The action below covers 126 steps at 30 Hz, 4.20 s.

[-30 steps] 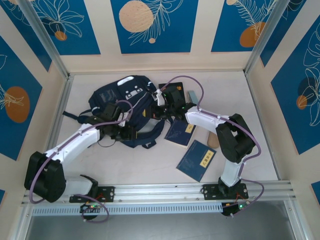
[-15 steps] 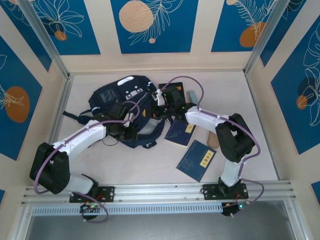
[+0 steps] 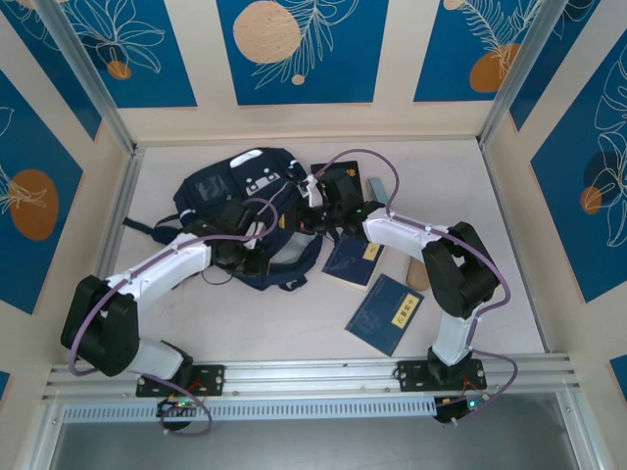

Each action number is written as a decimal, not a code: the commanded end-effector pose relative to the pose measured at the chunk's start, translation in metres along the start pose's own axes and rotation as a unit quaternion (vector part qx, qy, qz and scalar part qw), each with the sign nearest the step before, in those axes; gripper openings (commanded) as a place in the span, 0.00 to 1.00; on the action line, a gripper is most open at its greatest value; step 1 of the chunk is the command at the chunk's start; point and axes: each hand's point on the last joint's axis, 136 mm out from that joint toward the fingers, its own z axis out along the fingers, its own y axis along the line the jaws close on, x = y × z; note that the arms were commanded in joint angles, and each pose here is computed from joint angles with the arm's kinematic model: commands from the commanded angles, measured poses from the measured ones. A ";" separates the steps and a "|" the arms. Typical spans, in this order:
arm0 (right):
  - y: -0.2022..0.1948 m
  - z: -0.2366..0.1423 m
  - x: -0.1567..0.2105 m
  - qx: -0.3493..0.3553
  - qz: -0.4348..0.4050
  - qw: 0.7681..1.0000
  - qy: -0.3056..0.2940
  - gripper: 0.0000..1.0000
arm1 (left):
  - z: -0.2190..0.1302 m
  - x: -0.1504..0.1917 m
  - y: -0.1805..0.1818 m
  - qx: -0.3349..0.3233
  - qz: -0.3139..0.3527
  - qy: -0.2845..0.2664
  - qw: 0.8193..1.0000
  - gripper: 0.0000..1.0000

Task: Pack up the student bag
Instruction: Unzip the student bag at the center of the table, then move the book to the center of the table.

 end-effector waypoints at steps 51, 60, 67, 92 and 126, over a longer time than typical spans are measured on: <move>0.026 0.007 -0.005 -0.040 0.031 0.998 0.027 0.01 | -0.073 -0.058 0.196 -0.307 -0.189 -0.036 0.932 0.29; 0.044 0.077 0.004 -0.040 0.041 0.996 0.067 0.04 | -0.121 -0.056 0.174 -0.270 -0.216 -0.102 0.933 0.59; 0.033 0.057 0.012 0.022 0.058 0.997 0.053 0.48 | -0.132 -0.070 0.135 -0.161 -0.199 -0.145 0.956 0.65; -0.147 -0.102 0.006 0.426 0.117 0.896 -0.037 0.65 | -0.099 -0.106 0.022 0.043 -0.095 -0.111 0.988 0.87; -0.108 -0.095 0.059 0.393 0.110 0.913 0.002 0.58 | -0.022 -0.087 -0.051 0.097 -0.074 -0.033 0.992 0.83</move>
